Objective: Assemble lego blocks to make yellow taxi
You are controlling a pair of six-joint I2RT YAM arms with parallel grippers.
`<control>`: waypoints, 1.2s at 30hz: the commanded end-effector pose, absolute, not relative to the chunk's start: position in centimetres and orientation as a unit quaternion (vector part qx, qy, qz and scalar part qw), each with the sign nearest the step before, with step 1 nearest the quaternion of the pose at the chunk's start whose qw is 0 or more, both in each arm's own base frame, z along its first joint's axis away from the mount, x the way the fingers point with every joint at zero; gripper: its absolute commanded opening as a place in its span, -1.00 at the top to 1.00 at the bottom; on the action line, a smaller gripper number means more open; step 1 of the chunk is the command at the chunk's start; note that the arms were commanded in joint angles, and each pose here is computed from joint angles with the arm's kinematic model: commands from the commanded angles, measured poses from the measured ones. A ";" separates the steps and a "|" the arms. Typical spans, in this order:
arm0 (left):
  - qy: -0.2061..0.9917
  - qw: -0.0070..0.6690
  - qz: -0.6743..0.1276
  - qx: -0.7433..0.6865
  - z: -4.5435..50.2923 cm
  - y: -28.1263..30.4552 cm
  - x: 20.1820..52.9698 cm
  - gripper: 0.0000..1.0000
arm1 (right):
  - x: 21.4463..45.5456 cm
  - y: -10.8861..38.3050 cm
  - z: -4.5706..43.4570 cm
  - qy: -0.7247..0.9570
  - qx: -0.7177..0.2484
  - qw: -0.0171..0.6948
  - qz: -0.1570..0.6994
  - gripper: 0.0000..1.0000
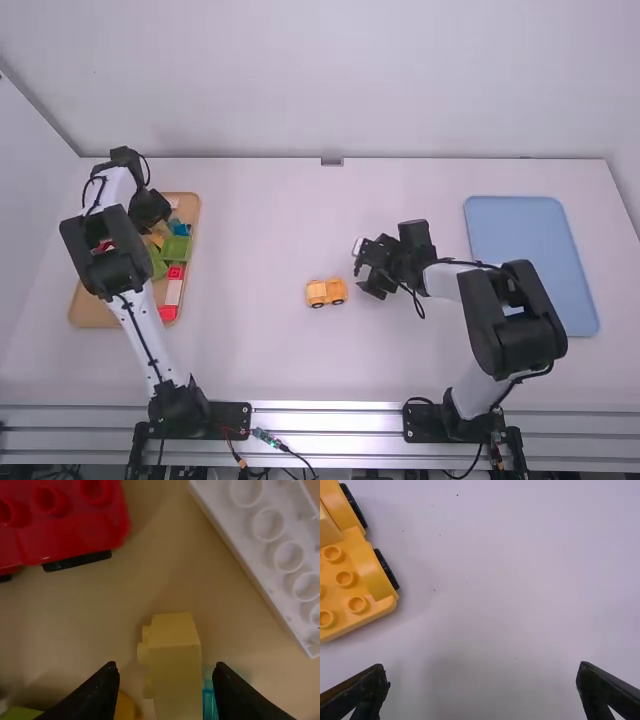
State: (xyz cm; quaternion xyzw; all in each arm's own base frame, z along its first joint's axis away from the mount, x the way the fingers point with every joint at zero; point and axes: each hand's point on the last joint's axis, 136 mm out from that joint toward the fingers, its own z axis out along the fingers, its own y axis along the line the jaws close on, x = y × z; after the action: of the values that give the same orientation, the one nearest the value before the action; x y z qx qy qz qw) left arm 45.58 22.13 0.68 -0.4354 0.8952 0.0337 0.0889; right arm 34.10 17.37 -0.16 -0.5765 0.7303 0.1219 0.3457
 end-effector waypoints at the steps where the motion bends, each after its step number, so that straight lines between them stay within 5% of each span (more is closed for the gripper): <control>1: 0.894 0.072 0.031 -0.441 -0.6 21.5 45.2 0.07 | 33.9 17.5 0.4 0.727 -0.577 0.350 0.124 -0.98; 29: 0.892 0.079 0.018 -0.445 -2.0 21.2 45.4 0.32 | 33.9 17.5 0.4 0.727 -0.578 0.351 0.124 -0.98; 36: 0.892 0.083 0.019 -0.443 -2.0 21.3 45.6 0.56 | 33.9 17.5 0.4 0.728 -0.577 0.350 0.124 -0.98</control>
State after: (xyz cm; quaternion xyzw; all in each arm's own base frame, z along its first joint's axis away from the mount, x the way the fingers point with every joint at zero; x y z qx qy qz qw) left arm 46.19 22.10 -0.35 -0.4430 0.8900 0.0245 0.1047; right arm 34.10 17.38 -0.14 -0.5765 0.7302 0.1220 0.3459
